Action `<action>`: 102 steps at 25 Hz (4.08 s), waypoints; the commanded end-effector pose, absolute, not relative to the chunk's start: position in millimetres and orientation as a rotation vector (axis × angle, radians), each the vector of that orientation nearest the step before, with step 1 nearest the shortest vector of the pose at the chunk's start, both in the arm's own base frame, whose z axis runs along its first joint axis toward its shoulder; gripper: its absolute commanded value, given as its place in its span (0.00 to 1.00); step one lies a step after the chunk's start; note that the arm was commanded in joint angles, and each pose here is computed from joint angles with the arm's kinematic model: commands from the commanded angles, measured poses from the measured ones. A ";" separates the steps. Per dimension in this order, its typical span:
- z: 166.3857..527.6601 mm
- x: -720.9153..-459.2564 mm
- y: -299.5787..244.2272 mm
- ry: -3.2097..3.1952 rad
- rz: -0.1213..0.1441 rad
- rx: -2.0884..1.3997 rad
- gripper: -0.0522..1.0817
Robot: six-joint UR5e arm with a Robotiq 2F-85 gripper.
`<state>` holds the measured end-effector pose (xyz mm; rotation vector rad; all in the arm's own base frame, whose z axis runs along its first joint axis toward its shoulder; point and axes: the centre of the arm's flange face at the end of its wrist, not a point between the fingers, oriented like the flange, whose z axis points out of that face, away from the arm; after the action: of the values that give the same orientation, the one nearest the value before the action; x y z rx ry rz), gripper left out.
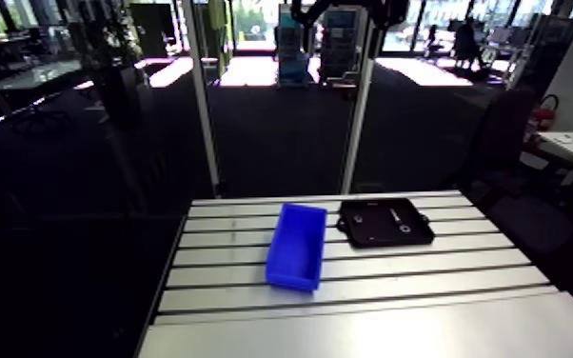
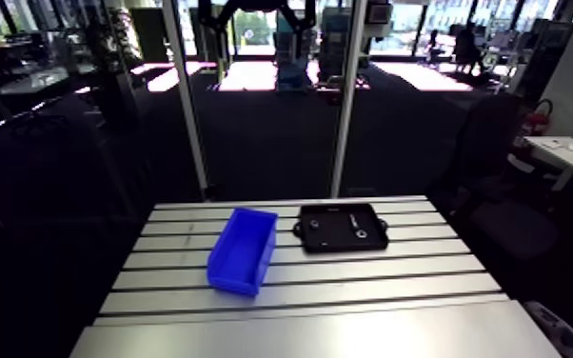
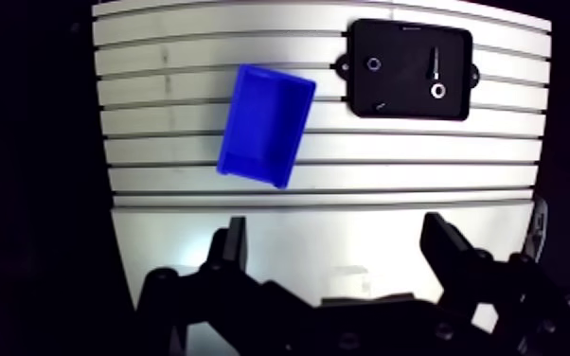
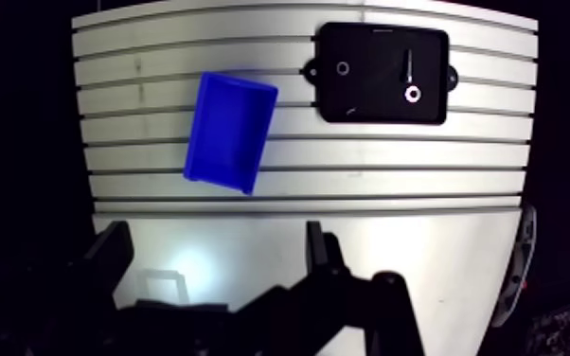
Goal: Pick up the M10 bolt from the tray and put it into the blue bin.
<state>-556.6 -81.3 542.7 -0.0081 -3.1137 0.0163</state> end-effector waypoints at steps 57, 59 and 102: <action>445.1 -638.0 72.6 -3.140 0.028 -0.011 0.05; 439.8 -640.0 74.4 -3.145 0.031 -0.018 0.05; 359.0 -674.4 104.0 -3.177 0.041 0.023 0.05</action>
<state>-669.4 93.0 378.2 -0.0037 -3.1576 0.0294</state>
